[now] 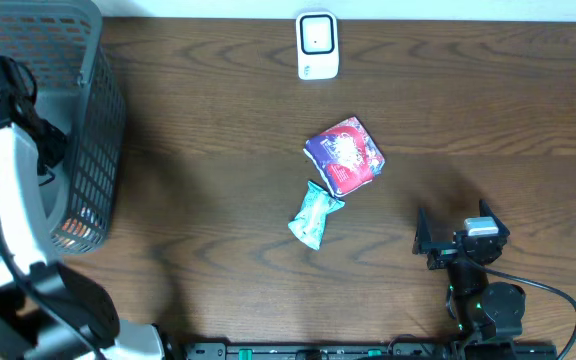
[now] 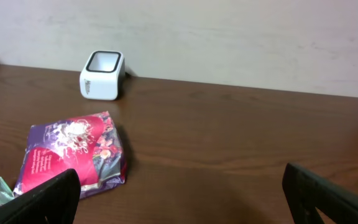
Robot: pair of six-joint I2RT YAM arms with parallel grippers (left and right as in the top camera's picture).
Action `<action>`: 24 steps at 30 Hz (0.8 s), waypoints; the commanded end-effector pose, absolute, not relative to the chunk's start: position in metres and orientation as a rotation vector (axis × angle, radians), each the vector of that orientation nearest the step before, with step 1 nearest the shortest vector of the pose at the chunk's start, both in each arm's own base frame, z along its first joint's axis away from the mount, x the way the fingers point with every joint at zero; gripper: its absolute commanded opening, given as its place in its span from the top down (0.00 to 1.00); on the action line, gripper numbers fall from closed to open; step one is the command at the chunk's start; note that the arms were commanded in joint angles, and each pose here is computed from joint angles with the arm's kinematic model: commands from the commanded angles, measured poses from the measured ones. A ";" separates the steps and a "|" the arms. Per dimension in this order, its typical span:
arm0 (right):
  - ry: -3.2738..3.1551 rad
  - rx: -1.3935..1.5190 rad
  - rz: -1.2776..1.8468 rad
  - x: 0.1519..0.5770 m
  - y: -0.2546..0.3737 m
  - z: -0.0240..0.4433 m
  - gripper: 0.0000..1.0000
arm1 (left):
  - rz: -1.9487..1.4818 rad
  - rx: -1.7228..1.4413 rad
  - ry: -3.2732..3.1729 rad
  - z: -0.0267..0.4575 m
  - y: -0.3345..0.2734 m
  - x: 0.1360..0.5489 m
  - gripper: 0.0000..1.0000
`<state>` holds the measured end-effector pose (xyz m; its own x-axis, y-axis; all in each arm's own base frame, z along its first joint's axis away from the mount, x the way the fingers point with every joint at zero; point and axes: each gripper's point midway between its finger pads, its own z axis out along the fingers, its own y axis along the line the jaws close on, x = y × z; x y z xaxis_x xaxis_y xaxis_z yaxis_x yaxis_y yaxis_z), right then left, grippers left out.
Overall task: Scan the item barcode
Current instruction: 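Reach the left gripper back into the basket toward the orange box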
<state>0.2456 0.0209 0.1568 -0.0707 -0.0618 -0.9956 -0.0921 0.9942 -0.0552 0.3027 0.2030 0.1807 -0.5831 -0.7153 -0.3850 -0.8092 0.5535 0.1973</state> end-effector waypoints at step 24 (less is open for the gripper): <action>1.643 -0.119 0.013 0.246 0.019 0.156 0.01 | 0.361 -1.580 2.733 0.103 0.173 0.291 0.02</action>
<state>0.2456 0.0209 0.1569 -0.0704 -0.0618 -0.9956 -0.0921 0.9942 -0.0552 0.2919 0.1787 0.1095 -0.5317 -0.8404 -0.1046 -0.8371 0.5028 0.2153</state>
